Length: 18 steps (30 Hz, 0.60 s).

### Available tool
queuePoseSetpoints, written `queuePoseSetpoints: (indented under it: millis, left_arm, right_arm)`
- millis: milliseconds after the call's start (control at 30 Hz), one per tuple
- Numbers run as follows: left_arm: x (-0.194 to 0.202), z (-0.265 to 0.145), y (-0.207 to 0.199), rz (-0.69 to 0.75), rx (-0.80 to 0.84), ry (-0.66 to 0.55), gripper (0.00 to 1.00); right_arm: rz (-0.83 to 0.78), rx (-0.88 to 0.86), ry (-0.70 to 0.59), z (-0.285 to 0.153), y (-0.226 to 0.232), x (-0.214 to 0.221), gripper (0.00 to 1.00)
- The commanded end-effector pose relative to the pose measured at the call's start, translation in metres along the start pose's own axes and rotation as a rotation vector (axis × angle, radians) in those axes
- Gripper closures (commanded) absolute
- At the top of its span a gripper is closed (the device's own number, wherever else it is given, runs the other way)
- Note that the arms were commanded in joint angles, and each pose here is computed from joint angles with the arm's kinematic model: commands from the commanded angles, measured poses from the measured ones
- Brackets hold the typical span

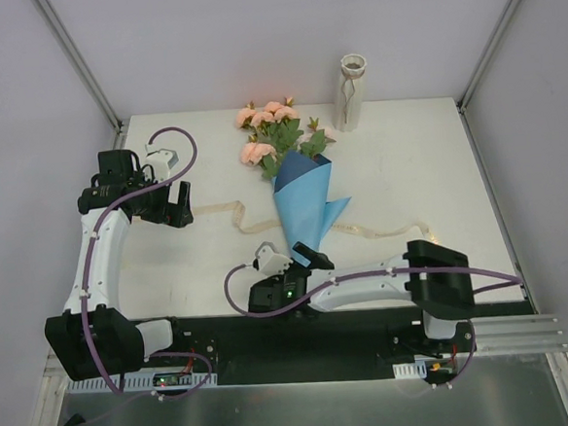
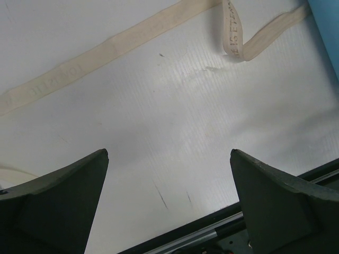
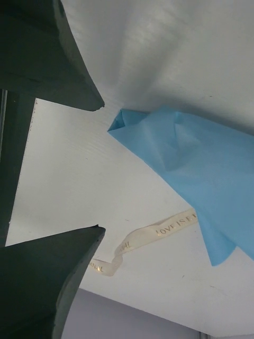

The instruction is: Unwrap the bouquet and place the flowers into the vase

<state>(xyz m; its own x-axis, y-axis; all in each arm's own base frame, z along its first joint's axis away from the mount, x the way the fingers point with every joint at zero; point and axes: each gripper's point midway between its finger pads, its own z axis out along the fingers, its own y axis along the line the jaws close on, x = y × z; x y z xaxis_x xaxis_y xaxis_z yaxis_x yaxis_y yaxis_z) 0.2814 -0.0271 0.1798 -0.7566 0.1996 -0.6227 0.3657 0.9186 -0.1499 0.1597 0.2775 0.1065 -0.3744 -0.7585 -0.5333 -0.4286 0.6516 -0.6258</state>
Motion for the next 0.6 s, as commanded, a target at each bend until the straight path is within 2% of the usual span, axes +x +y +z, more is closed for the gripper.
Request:
queuePoseSetpoints:
  millis: [0, 567]
  left_arm:
    - [-0.003, -0.004, -0.003, 0.025, 0.009, -0.023, 0.01]
    - [0.000, 0.000, 0.001, 0.036, 0.003, 0.000, 0.01]
  right_arm:
    - [-0.162, 0.010, 0.072, 0.005, 0.007, 0.014, 0.07]
    - [-0.113, 0.058, 0.045, 0.037, 0.010, 0.013, 0.24]
